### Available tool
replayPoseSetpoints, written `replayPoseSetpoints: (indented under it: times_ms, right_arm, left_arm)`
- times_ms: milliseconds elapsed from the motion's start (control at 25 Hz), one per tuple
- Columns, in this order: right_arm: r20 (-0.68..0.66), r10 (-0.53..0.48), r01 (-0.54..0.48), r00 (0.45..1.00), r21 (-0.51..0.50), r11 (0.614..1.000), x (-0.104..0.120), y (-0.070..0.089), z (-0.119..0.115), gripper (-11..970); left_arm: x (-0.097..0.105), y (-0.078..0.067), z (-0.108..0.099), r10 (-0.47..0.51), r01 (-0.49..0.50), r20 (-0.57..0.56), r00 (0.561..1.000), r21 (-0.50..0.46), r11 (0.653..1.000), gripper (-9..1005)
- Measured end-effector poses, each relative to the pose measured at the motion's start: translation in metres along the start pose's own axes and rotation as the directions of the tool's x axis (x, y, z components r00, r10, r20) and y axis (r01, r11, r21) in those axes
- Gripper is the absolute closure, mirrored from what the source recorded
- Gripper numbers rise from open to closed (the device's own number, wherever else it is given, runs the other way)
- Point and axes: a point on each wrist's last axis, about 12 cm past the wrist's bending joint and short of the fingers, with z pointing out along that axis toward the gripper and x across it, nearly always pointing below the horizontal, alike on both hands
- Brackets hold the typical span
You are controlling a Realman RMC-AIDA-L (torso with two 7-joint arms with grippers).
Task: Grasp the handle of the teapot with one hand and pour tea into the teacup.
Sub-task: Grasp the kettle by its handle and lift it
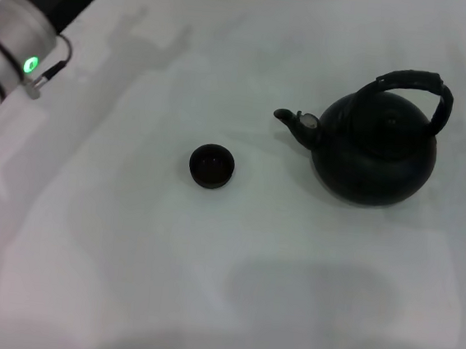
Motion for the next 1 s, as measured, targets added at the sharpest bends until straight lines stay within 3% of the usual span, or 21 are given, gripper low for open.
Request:
replayPoseSetpoints:
  times_ms: [200, 480, 840, 1000]
  right_arm:
    - [0.03, 0.039, -0.039, 0.999, -0.002, 0.999, -0.003, 0.0, -0.002, 87]
    - [0.053, 0.164, -0.157, 0.985, -0.121, 0.98, -0.005, 0.002, -0.021, 87]
    - [0.042, 0.202, -0.174, 0.978, -0.358, 0.917, -0.004, 0.014, -0.062, 88]
    - [0.004, 0.196, -0.178, 0.981, -0.394, 0.902, 0.0, 0.016, -0.071, 88]
  left_arm:
    - [0.013, 0.019, -0.019, -0.013, 0.017, 0.036, 0.999, -0.119, 0.993, 118]
    - [0.026, 0.035, -0.041, -0.061, 0.068, 0.034, 0.998, -0.239, 0.969, 117]
    - [0.025, 0.037, -0.043, -0.068, 0.076, 0.043, 0.997, -0.25, 0.965, 118]
    - [0.025, 0.036, -0.042, -0.069, 0.078, 0.044, 0.997, -0.242, 0.967, 119]
